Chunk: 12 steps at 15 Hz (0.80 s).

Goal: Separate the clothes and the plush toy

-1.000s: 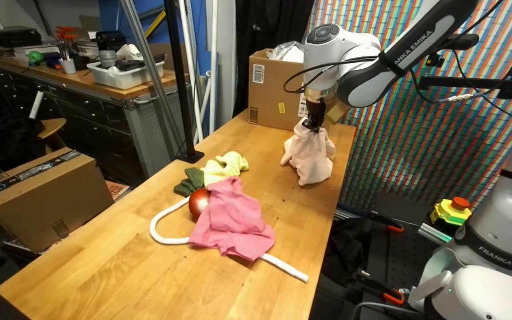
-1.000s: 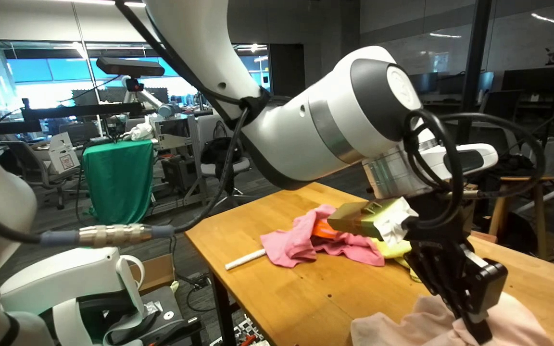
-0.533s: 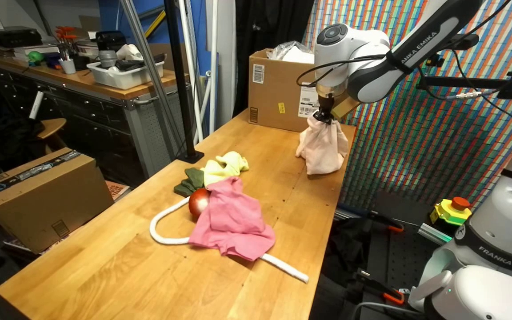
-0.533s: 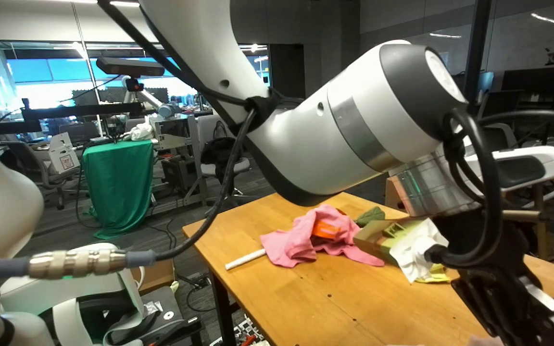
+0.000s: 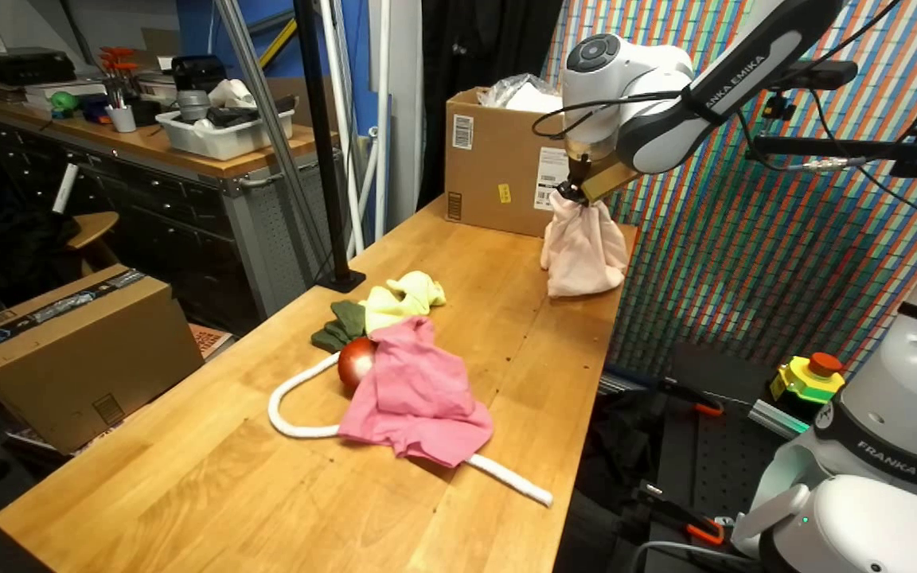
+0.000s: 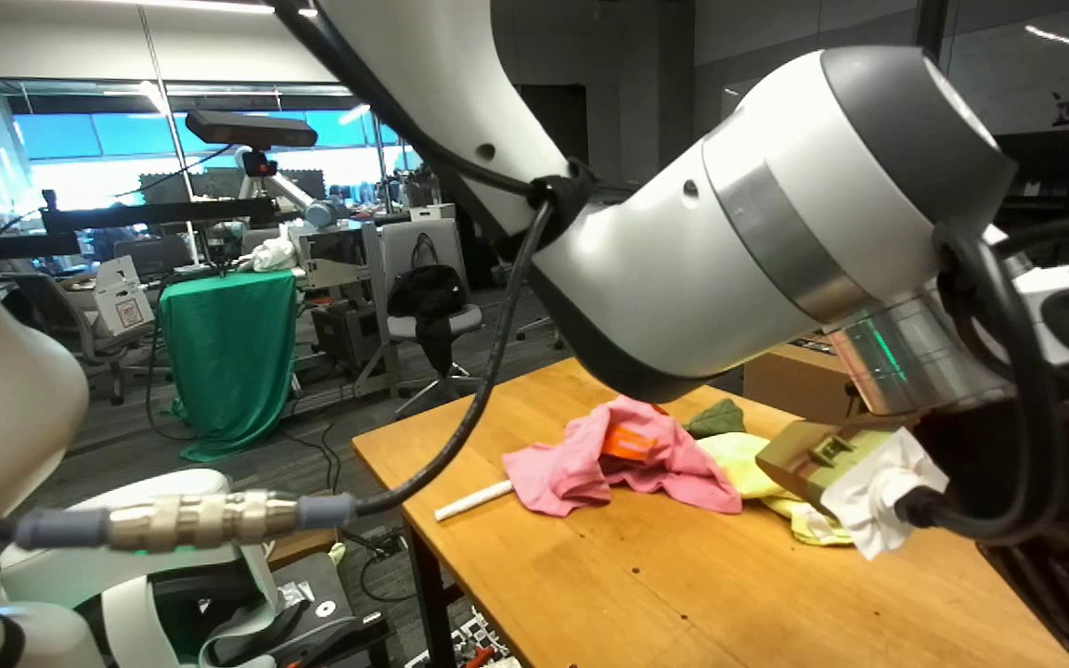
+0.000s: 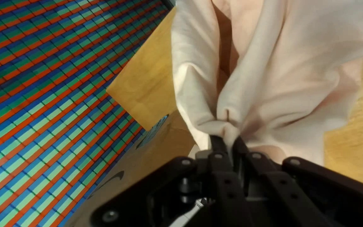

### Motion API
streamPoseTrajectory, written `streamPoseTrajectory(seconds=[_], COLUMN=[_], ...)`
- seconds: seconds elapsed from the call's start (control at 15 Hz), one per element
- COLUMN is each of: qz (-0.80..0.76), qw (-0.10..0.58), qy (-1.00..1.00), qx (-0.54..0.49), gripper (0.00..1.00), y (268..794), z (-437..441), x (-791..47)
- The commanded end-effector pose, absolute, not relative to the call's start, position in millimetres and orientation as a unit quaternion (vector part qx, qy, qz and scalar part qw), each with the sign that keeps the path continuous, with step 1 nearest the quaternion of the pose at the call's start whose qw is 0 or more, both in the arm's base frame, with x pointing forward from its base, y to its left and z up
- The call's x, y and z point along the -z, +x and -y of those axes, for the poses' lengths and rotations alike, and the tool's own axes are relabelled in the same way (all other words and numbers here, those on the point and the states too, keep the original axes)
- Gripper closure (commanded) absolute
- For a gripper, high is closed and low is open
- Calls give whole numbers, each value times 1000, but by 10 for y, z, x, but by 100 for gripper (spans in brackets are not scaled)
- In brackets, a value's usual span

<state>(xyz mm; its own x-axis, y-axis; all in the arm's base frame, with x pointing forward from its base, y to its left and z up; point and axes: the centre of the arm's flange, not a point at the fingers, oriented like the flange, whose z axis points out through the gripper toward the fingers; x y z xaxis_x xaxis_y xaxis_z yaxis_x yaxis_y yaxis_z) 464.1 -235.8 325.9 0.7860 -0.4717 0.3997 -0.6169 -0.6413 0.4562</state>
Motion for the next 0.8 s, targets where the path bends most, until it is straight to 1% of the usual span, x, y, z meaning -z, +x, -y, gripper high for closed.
streamPoseTrajectory(seconds=[0.0, 0.07, 0.13, 0.2, 0.27, 0.53, 0.73], qz=[311, 312, 312, 313, 312, 299, 276], qw=[292, 291, 292, 289, 287, 276, 258], qy=[893, 893, 894, 895, 897, 907, 921], qx=[-143, -140, -136, -131, -127, -105, -93], gripper=[95, 66, 65, 60, 51, 22, 0], y=[4781, 4788, 4785, 4780, 4773, 4778, 4857], z=[2406, 2411, 2403, 2399, 2395, 2267, 1987], x=[-3187, -3155, -3119, -3091, -3068, -3017, -3073])
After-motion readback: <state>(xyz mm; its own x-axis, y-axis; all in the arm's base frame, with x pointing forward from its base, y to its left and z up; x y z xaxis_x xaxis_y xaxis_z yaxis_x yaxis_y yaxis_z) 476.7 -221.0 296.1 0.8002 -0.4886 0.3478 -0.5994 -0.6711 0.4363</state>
